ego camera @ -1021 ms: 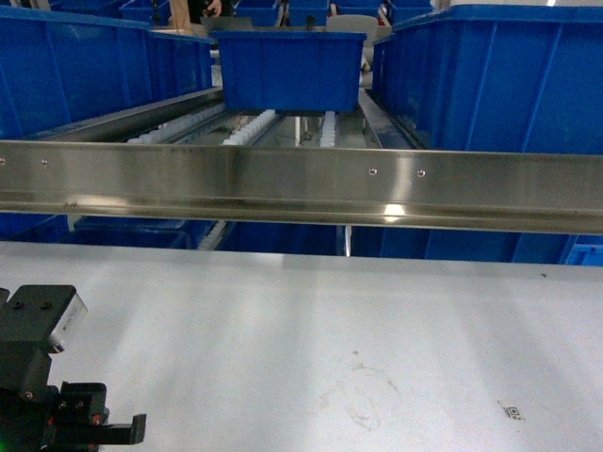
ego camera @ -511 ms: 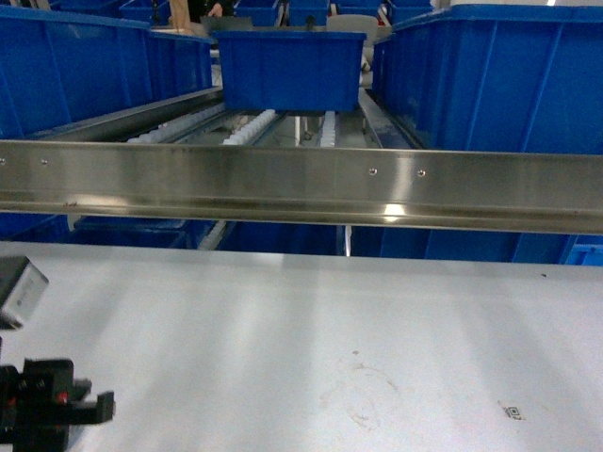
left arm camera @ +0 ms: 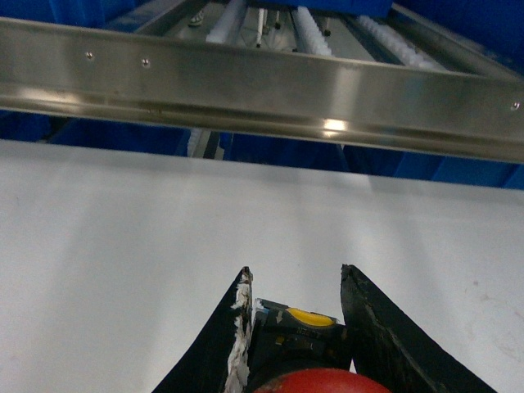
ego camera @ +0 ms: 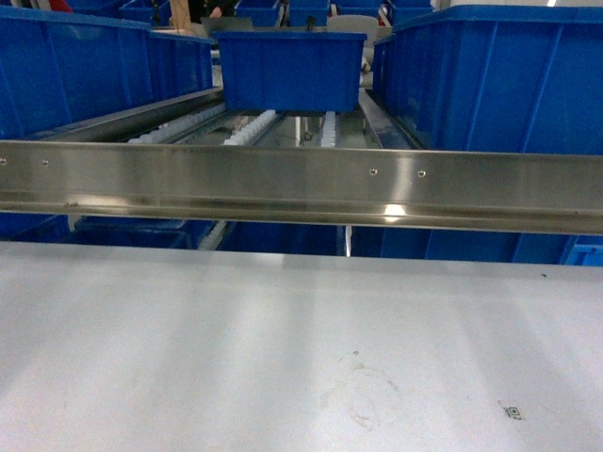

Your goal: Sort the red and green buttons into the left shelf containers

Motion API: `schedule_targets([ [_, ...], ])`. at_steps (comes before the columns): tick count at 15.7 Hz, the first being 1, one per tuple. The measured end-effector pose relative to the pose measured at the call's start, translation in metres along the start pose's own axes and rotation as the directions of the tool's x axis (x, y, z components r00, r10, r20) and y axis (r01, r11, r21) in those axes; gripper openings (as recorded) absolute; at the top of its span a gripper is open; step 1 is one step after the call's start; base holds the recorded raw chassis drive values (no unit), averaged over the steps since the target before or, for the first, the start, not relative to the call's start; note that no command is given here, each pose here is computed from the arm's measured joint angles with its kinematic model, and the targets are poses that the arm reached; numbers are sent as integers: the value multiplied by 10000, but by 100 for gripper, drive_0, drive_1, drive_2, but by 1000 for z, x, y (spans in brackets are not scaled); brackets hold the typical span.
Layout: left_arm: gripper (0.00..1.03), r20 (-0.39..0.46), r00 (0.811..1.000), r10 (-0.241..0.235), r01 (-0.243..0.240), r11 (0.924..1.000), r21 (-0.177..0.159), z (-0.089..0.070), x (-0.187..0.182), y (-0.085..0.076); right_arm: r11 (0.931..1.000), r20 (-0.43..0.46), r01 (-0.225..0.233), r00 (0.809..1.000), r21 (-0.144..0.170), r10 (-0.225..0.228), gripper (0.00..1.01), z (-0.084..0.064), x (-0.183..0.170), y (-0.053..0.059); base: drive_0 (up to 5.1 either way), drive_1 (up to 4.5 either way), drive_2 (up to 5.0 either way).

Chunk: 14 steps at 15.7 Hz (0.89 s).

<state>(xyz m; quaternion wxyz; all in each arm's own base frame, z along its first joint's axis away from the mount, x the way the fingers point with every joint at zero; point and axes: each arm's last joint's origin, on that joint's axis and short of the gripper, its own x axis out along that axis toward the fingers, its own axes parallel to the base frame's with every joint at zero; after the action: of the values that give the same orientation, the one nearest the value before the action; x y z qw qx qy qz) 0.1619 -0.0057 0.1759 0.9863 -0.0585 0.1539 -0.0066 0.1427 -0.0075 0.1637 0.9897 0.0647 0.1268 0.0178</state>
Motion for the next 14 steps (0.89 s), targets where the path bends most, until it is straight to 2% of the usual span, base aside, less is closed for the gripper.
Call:
schedule_targets([
  [1,29,-175,9998,18,-18,10000,1,-2,1,0,10000,0,4,10000,0,-4,29,0,0,0,0,0,0],
  [4,29,-102,9999,-79,79,10000,5,-1,1,0,10000,4,42,10000,0,-42,29,0,0,0,-477,266,266],
  [14,29,-116,9999,-38,38,10000,2,-1,1,0,10000,11,33,10000,-1,-33,29,0,0,0,-472,126,363],
])
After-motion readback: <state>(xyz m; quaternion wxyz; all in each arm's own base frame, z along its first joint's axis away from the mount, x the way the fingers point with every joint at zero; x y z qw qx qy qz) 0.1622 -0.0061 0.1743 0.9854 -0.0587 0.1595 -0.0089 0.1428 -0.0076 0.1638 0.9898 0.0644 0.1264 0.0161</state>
